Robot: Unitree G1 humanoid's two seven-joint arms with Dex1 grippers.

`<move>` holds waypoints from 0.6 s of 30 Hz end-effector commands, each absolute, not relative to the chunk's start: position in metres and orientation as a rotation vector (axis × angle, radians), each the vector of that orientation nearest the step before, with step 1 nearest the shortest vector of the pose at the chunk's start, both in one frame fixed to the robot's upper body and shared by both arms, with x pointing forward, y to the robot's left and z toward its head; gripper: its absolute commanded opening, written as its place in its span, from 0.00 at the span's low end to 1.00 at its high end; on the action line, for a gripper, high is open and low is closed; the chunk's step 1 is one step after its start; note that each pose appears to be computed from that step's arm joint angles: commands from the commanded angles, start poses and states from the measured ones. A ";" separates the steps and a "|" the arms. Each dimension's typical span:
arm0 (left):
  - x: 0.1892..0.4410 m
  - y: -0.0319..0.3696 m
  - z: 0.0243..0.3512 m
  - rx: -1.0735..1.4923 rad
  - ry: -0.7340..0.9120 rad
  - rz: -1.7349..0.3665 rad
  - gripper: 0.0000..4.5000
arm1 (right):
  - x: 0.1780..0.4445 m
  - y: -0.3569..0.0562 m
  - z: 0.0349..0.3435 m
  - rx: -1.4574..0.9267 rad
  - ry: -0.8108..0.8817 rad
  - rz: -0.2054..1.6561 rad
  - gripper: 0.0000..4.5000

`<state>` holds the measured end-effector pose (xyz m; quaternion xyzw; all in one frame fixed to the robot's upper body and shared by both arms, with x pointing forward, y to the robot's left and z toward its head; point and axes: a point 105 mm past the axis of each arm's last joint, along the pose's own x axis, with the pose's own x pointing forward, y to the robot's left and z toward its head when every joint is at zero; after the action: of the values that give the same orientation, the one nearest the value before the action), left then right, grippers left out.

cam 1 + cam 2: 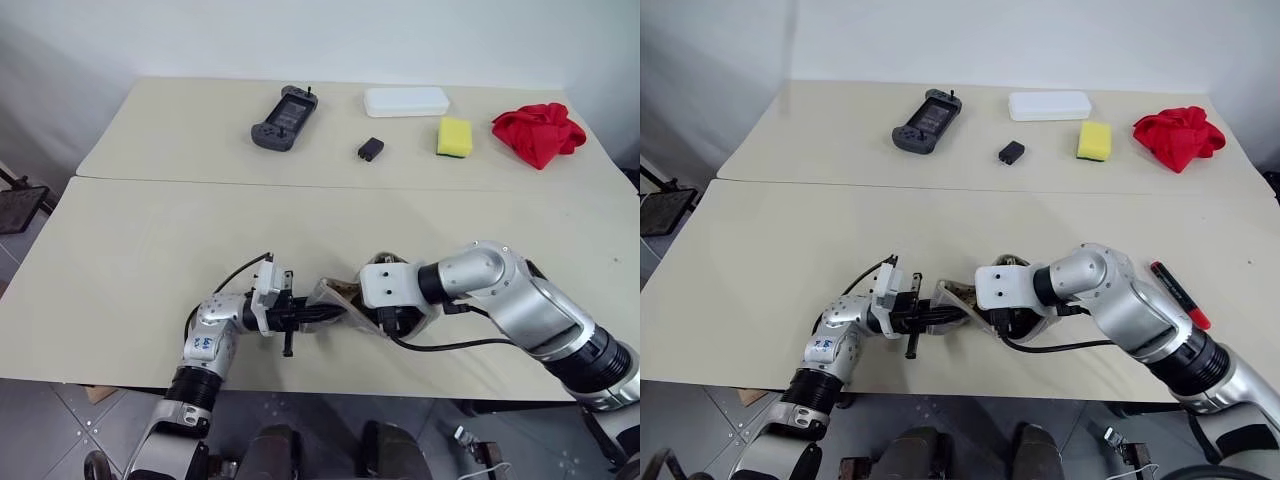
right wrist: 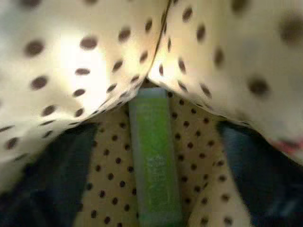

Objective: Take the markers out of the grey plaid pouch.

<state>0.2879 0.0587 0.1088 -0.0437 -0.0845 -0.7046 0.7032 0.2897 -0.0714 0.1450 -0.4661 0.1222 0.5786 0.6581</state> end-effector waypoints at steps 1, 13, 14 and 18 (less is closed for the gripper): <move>0.286 0.059 0.110 -0.126 -0.202 -1.579 0.00 | 0.302 -0.075 0.140 -1.082 0.314 1.234 0.99; 0.290 0.058 0.112 -0.126 -0.214 -1.559 0.00 | 0.289 -0.092 0.104 -1.111 0.540 1.290 0.71; 0.290 0.059 0.112 -0.123 -0.215 -1.556 0.00 | 0.289 -0.099 0.103 -1.112 0.557 1.280 0.65; 0.291 0.061 0.112 -0.121 -0.215 -1.544 0.00 | 0.289 -0.111 0.106 -1.106 0.576 1.263 0.36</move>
<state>0.2896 0.0597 0.1087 -0.0454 -0.0828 -0.7020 0.7059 0.2917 -0.0911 0.1260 -0.4902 0.1931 0.5578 0.6413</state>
